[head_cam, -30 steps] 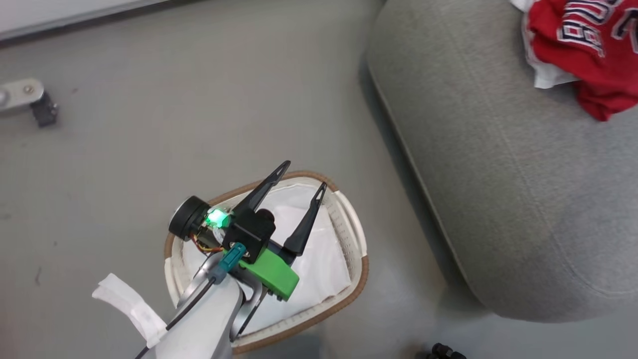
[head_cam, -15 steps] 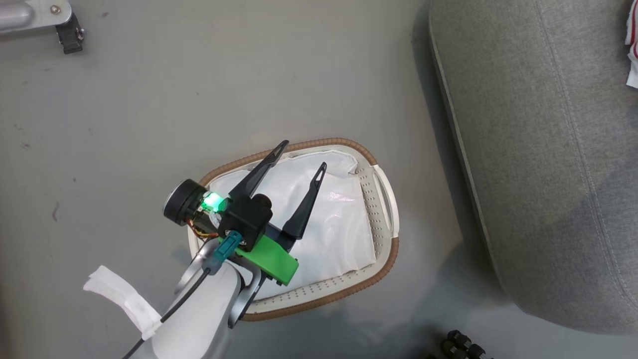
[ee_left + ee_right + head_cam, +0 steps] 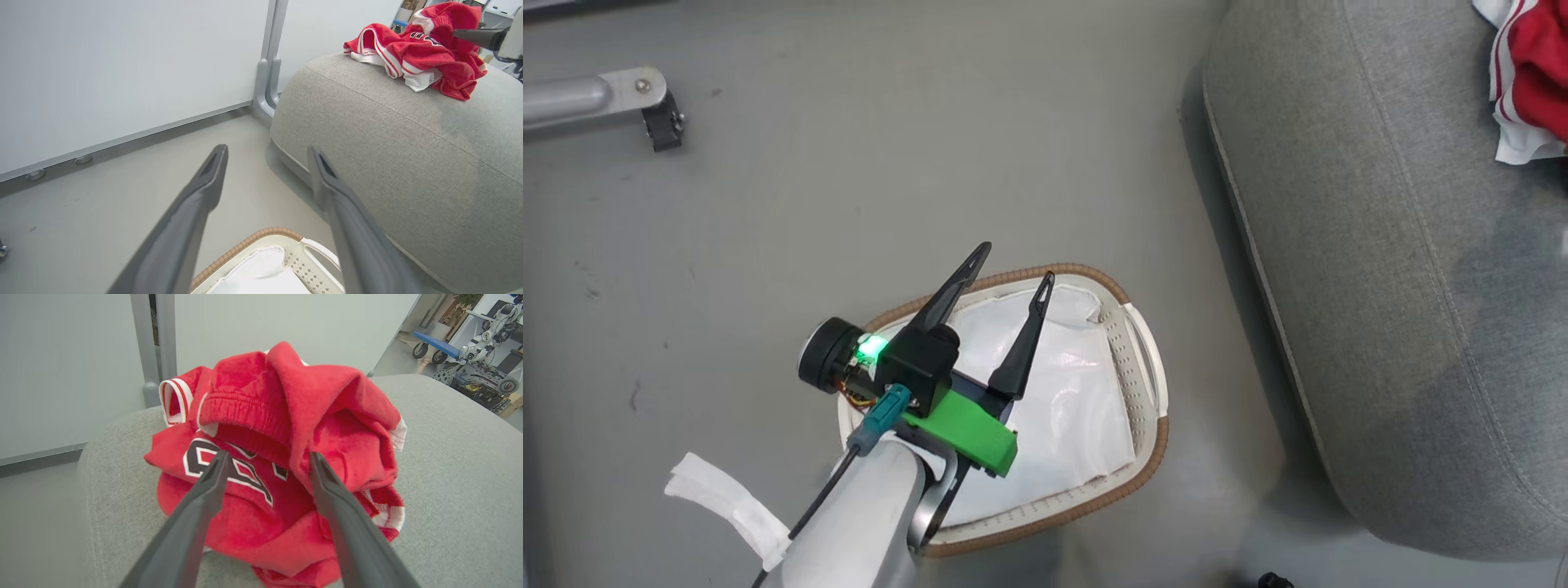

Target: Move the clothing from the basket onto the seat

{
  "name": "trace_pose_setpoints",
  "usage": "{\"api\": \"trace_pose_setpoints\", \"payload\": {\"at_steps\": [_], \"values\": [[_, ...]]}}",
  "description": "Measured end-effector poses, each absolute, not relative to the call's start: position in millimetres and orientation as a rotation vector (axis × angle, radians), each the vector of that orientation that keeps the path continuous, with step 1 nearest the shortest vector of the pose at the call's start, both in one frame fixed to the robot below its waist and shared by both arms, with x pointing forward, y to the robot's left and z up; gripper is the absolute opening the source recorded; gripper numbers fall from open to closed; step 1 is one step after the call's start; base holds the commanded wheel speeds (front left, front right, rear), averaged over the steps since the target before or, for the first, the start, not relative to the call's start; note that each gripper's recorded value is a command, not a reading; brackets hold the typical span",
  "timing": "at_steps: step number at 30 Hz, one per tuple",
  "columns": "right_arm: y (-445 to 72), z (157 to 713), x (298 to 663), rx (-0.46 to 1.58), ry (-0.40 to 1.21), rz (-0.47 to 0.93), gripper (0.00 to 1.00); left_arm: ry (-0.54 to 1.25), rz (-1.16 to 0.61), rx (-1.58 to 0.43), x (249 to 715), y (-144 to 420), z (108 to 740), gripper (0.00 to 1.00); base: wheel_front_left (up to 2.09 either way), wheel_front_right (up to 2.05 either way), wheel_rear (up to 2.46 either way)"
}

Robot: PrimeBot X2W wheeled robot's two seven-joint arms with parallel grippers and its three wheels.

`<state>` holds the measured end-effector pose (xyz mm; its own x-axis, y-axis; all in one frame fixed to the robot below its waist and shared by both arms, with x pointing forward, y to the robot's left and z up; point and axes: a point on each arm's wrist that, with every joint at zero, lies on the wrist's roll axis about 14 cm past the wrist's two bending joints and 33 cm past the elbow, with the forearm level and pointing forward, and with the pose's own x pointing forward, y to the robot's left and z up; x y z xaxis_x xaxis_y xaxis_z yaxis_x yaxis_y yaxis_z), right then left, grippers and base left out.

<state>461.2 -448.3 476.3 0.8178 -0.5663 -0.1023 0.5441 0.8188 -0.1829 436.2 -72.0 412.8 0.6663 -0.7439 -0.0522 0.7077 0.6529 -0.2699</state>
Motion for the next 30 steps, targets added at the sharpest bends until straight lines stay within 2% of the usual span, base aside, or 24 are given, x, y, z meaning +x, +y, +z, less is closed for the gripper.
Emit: {"api": "trace_pose_setpoints", "payload": {"at_steps": [14, 23, 30], "values": [[-400.4, 545.4, 459.0, -0.159, -0.011, -0.43, 1.0, 0.075, -0.643, -0.258, 423.8, -31.2, 468.0, 1.0, 0.0, 0.0, 0.0], [-316.7, 580.1, 470.1, -0.029, -0.154, -0.25, 1.0, 0.035, -0.396, -0.233, 410.7, 41.4, 483.8, 1.0, 0.0, 0.0, 0.0], [-245.6, 568.2, 457.7, 0.065, -0.167, -0.106, 1.0, 0.026, -0.201, -0.228, 388.6, 103.4, 483.9, 1.0, 0.0, 0.0, 0.0]]}}
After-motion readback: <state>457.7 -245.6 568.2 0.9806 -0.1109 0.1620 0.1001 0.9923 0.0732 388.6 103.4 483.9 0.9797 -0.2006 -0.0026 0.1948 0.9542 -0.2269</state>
